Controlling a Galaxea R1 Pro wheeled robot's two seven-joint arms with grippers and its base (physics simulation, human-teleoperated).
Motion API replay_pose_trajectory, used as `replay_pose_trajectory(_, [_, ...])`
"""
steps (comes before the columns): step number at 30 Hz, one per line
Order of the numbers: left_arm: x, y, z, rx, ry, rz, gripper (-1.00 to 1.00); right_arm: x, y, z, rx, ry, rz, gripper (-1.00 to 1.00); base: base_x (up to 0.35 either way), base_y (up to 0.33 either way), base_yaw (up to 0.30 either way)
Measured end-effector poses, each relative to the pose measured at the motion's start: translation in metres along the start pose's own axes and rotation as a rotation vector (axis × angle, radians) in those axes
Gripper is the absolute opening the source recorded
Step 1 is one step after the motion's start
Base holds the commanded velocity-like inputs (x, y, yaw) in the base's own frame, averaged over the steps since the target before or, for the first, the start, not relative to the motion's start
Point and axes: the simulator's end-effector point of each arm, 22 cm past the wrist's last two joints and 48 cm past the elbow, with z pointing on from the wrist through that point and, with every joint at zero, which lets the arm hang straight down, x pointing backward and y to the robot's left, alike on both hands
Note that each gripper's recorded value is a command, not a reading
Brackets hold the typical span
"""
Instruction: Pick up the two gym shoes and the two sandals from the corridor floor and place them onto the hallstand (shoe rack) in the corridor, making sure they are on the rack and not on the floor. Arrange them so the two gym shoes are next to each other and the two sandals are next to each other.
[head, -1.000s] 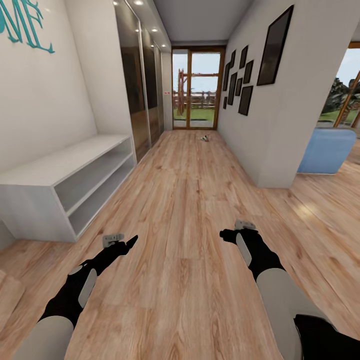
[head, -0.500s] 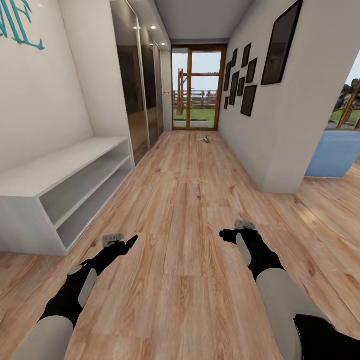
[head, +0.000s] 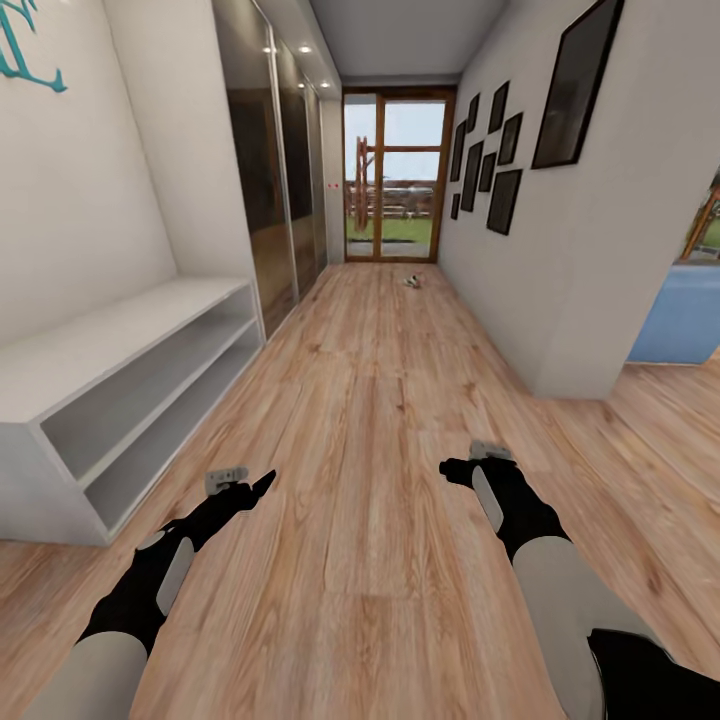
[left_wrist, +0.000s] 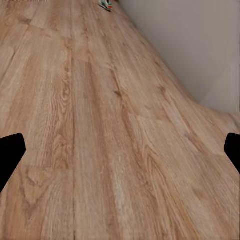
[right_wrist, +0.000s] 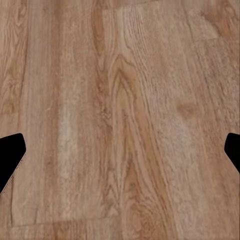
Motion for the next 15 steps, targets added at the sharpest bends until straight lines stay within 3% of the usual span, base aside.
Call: replay_pose_trajectory(15, [0.0002, 0.0, -0.0001, 0.0, 0.0, 0.0, 1.0, 0.0002, -0.0001, 0.0001, 0.0, 0.0, 0.0, 1.0, 0.349, 0.0, 0.0])
